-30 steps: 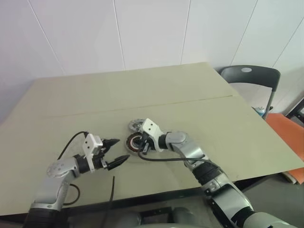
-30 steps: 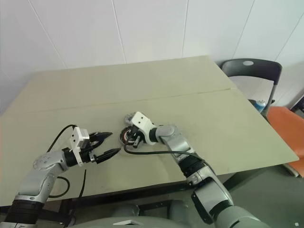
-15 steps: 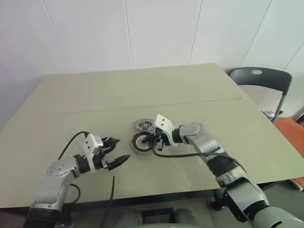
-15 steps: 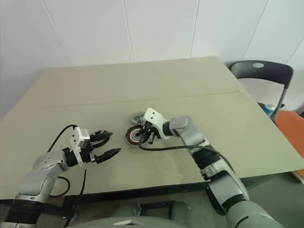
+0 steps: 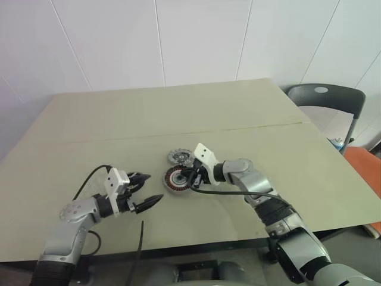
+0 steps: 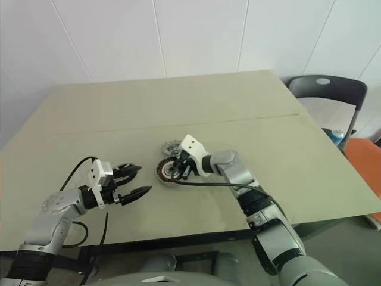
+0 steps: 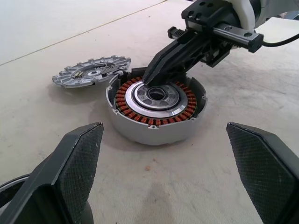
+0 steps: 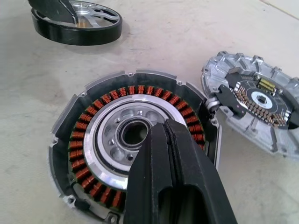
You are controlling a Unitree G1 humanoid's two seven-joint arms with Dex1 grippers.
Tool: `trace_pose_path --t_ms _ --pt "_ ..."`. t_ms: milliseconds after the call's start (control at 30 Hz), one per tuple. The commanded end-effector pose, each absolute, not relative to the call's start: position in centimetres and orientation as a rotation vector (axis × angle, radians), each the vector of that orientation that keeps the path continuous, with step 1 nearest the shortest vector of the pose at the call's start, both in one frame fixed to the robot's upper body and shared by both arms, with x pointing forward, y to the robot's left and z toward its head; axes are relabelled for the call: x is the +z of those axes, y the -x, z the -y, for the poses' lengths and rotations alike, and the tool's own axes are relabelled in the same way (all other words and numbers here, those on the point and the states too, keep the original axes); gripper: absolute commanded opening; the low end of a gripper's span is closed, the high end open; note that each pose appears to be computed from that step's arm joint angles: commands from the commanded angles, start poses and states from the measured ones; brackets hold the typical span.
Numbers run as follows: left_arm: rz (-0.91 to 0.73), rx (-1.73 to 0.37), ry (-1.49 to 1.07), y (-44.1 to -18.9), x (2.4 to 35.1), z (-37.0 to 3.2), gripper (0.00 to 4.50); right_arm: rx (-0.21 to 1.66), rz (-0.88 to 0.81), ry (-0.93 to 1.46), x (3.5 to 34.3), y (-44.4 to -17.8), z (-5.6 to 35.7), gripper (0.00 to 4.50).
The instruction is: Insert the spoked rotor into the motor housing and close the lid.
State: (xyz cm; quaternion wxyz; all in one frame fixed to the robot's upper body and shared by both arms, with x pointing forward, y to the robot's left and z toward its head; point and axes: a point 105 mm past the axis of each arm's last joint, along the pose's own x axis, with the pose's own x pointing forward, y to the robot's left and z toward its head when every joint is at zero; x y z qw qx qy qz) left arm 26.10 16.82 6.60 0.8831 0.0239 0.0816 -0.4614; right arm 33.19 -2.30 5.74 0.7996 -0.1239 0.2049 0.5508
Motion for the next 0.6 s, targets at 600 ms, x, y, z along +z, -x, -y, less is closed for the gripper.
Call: trace_pose_path --t_ms 600 --pt "-0.126 -0.966 -0.083 -26.5 7.2 -16.5 4.50 1.220 -0.473 0.393 4.9 -32.9 3.0 0.02"
